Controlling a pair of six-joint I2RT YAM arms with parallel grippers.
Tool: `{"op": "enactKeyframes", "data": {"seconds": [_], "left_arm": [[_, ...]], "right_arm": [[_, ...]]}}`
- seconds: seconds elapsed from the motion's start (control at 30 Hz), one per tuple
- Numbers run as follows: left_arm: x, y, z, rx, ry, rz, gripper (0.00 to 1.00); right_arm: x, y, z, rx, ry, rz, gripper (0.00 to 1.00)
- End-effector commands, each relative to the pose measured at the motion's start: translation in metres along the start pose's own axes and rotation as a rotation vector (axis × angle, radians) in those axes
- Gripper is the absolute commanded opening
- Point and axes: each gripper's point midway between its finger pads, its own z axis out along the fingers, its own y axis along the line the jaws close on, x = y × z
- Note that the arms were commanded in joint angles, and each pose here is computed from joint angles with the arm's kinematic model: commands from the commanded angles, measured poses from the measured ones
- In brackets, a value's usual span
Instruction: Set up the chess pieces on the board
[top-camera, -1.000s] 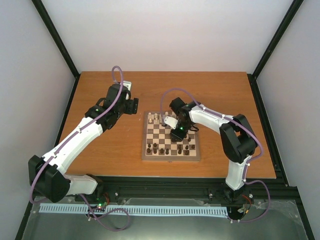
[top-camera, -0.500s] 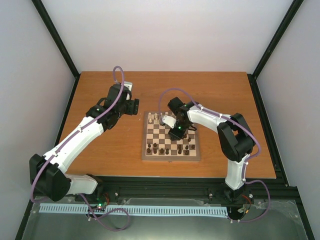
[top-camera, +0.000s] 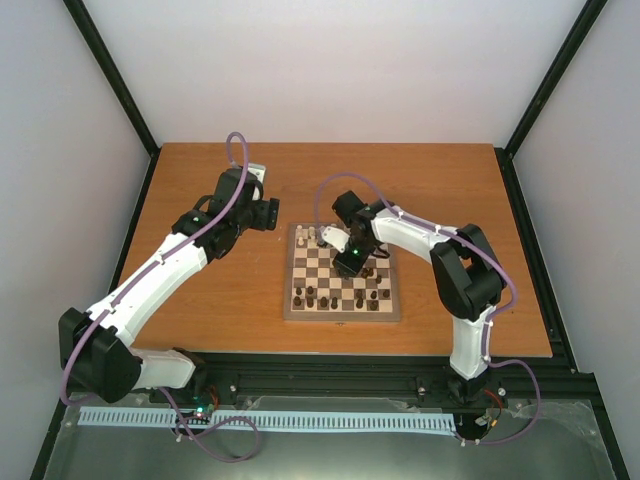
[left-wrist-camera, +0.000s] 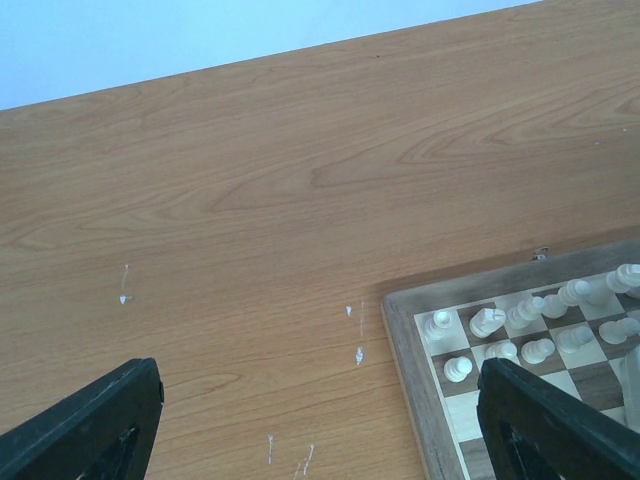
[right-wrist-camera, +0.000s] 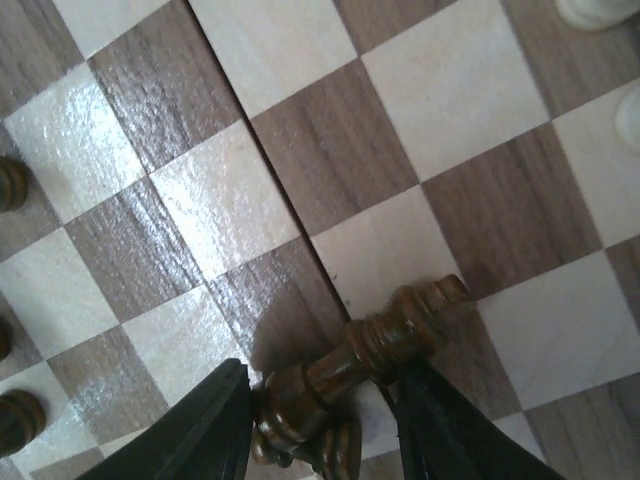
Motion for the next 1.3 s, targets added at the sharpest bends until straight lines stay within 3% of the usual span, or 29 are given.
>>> {"op": "enactKeyframes", "data": {"seconds": [0.0,0.13,0.43,0.53,0.7,0.93,1.27], "left_arm": [[-0.015,-0.002,-0.007,0.013,-0.028,-0.027,0.89],[-0.016,-0.002,-0.007,0.016,-0.028,-0.029,0.89],[-0.014,-0.003,-0.005,0.021,-0.021,-0.028,0.89],[-0.013,-0.005,-0.003,0.026,-0.015,-0.030,0.89],[-0.013,-0.005,-0.003,0.026,-0.013,-0.028,0.89],[-0.013,-0.004,-0.003,0.023,-0.013,-0.029,0.89],[-0.014,-0.004,-0.005,0.022,-0.019,-0.034,0.88]], "right_arm": [[-0.003,-0.003,0.012,0.015,0.016,0.004,0.38],[0.005,-0.004,0.019,0.035,0.040,-0.007,0.31],[0.012,0.004,0.009,0.055,0.013,-0.065,0.26],[0.008,0.005,0.006,0.054,-0.005,-0.068,0.27],[-0.019,0.016,-0.013,0.000,-0.109,-0.072,0.43],[-0.053,0.030,-0.019,-0.067,-0.154,-0.094,0.44],[-0.069,0.058,-0.007,-0.117,-0.116,-0.142,0.42]]}}
